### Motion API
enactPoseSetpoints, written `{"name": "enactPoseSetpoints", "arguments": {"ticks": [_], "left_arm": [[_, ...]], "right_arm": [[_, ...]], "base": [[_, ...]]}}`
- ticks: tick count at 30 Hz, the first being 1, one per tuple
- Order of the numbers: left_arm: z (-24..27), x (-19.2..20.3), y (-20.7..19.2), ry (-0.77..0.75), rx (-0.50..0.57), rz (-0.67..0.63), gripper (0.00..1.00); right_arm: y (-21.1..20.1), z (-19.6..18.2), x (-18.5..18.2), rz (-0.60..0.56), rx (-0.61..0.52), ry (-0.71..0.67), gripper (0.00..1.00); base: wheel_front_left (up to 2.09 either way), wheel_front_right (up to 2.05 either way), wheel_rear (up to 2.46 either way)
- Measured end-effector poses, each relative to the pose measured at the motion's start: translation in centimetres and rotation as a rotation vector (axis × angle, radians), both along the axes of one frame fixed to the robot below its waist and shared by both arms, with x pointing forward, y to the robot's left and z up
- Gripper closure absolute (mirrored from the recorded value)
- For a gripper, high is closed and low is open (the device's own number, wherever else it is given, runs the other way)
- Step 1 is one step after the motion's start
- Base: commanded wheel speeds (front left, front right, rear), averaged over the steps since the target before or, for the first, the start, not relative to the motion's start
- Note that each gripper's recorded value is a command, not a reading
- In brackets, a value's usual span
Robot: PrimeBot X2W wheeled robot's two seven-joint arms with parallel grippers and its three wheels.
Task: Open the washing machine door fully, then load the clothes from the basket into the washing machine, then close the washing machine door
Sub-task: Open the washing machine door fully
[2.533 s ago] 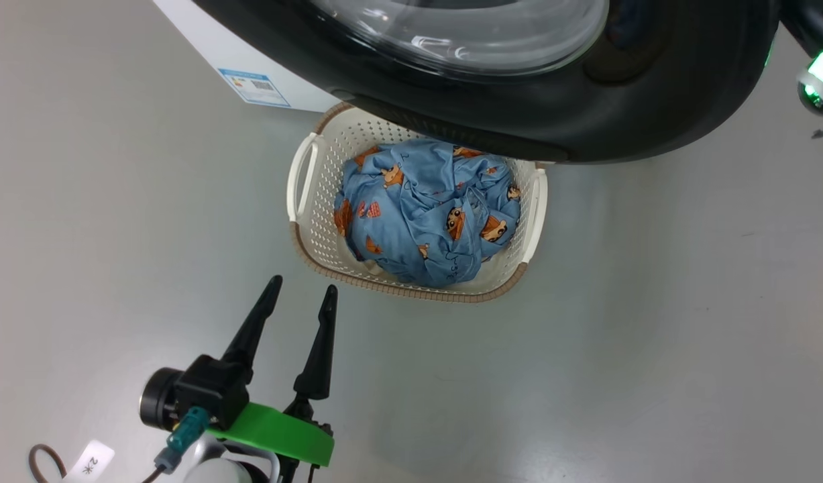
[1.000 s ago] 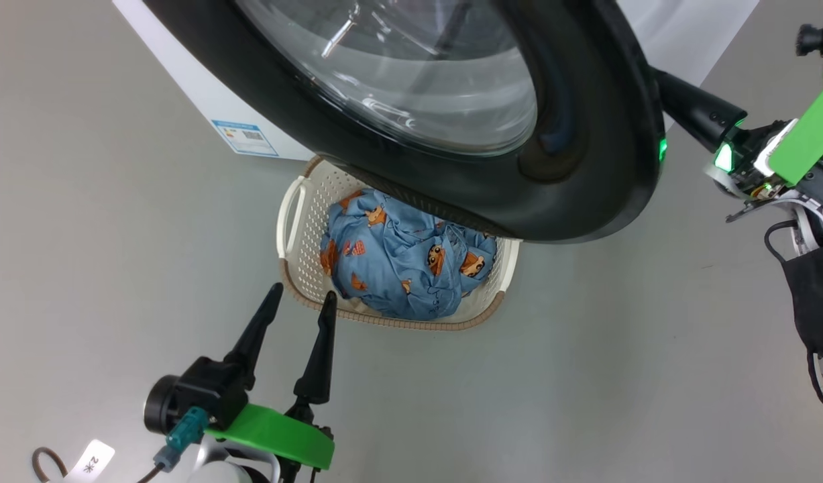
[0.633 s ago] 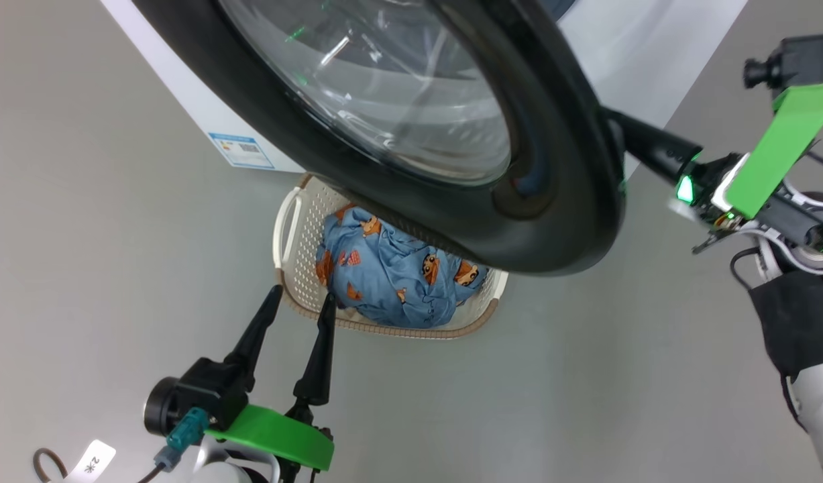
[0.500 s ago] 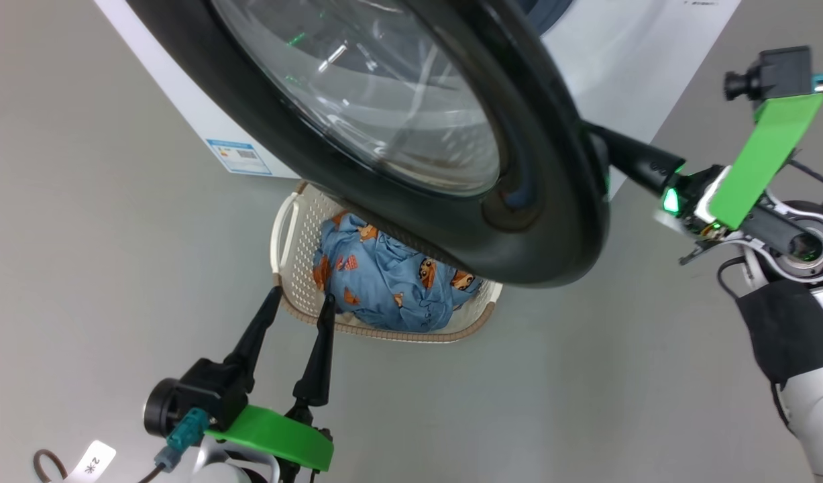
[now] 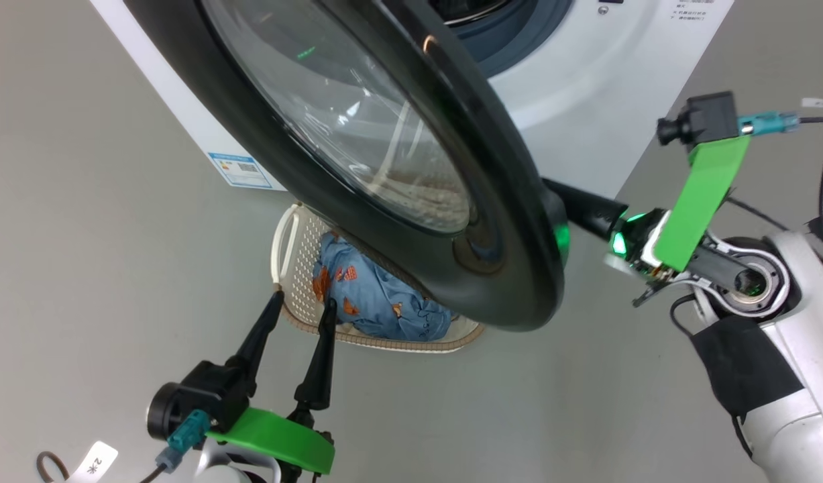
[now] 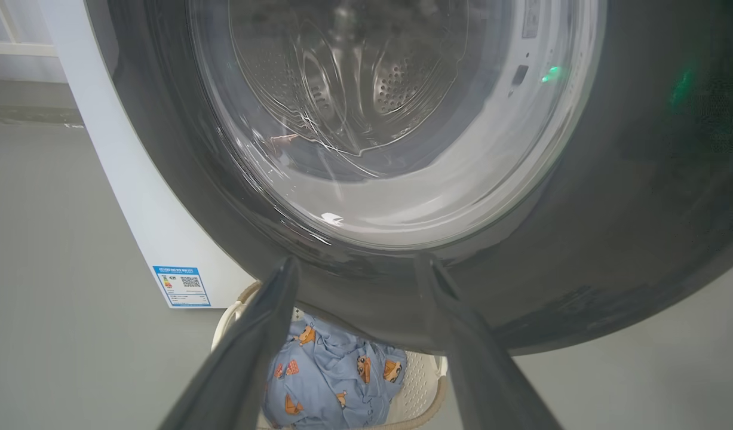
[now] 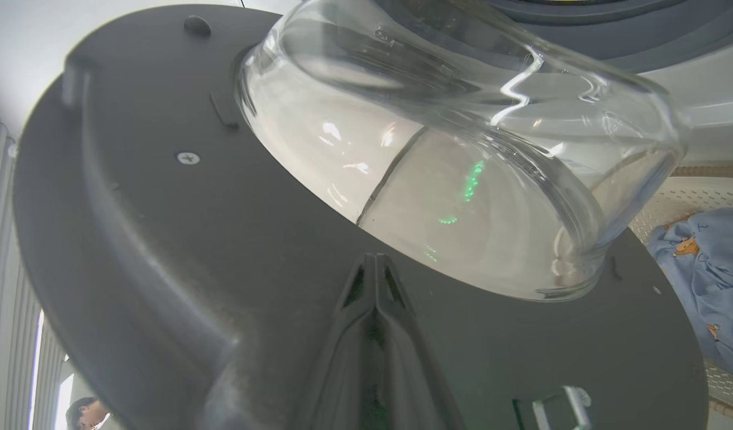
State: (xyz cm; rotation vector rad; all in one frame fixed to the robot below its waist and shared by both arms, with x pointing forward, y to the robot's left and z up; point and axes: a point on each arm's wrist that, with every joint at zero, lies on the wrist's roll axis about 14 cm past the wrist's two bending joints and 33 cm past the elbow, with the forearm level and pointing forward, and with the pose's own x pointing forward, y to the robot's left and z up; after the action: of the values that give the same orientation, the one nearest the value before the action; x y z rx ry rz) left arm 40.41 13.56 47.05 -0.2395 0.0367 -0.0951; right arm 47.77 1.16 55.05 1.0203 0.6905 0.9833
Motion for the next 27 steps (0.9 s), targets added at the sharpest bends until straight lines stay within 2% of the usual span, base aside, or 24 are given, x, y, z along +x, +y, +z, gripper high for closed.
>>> {"name": "enactPoseSetpoints", "arguments": {"ticks": [27], "left_arm": [[0.6,-0.3,0.1,-0.01,-0.024,0.018,0.0]], "right_arm": [[5.1,0.4,-4.5,0.146,0.057,0.03,1.0]], "base": [[0.0,0.0,0.0]]}}
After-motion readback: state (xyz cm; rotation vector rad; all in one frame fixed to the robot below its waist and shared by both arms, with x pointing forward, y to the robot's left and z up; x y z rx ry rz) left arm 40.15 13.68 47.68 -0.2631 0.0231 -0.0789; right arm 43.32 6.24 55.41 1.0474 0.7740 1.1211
